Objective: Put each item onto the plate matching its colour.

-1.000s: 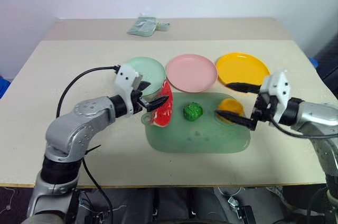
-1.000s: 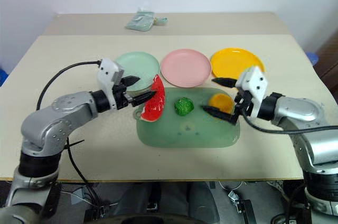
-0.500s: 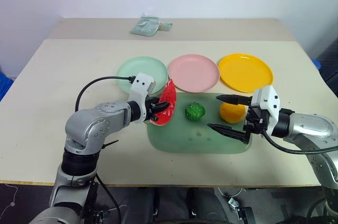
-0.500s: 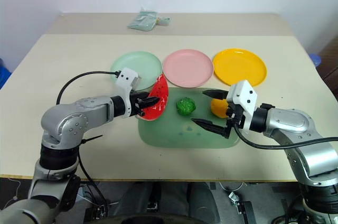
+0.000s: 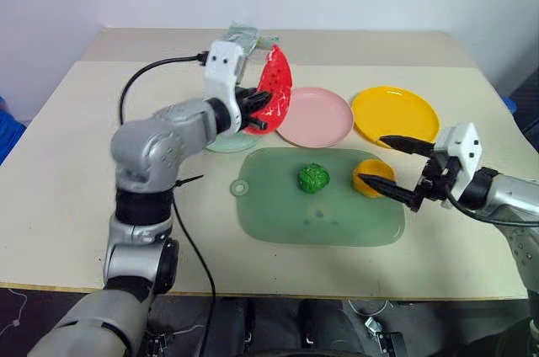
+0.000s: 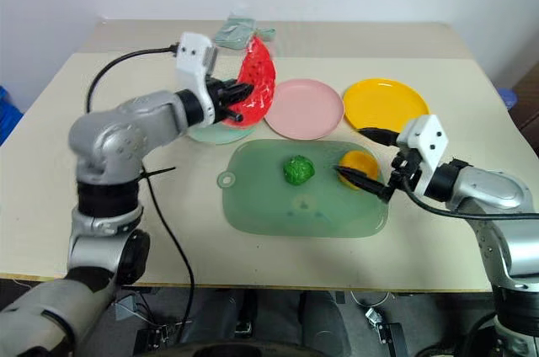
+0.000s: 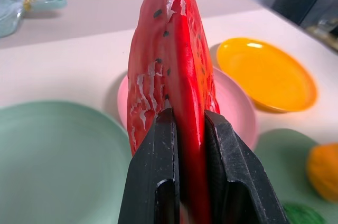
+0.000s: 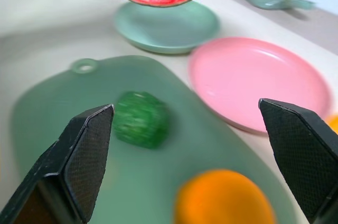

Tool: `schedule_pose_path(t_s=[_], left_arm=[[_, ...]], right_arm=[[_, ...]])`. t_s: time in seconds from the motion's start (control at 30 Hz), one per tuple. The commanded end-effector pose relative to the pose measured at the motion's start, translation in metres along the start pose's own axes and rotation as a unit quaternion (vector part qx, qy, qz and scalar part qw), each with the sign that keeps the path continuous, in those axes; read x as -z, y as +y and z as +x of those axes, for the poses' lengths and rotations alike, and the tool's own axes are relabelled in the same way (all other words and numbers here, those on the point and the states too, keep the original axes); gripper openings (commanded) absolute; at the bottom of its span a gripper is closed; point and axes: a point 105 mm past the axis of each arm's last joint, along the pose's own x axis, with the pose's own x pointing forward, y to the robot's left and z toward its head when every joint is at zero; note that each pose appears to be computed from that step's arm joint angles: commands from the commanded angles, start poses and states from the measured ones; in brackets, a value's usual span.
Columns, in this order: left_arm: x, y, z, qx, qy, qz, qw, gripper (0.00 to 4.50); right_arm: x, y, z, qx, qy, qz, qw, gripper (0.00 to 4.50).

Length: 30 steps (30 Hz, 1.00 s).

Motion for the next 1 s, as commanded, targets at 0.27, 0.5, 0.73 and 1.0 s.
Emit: schedule_pose_path(t_s=[0.27,0.5,0.73,1.0], left_arm=[[0.004,-0.005,0.075,0.006,0.033,0.025,0.999,0.22],[-0.003,-0.009,0.080,0.020,0.021,0.006,1.000,2.98],[-0.054,-0.001,0.042,0.080,-0.093,0.020,0.992,4.08],[0.020,-0.037,-0.043,0.299,-0.054,0.156,0.940,4.48]], right_arm=[[0.003,-0.017,-0.033,0.062,0.021,-0.027,0.997,4.50],[0.006,-0.016,-0.037,0.077,0.020,-0.026,0.996,4.50],[-0.004,-0.016,-0.033,0.075,0.017,-0.033,0.997,4.50],[0.001,-0.014,-0.033,0.075,0.034,-0.008,0.997,4.50]])
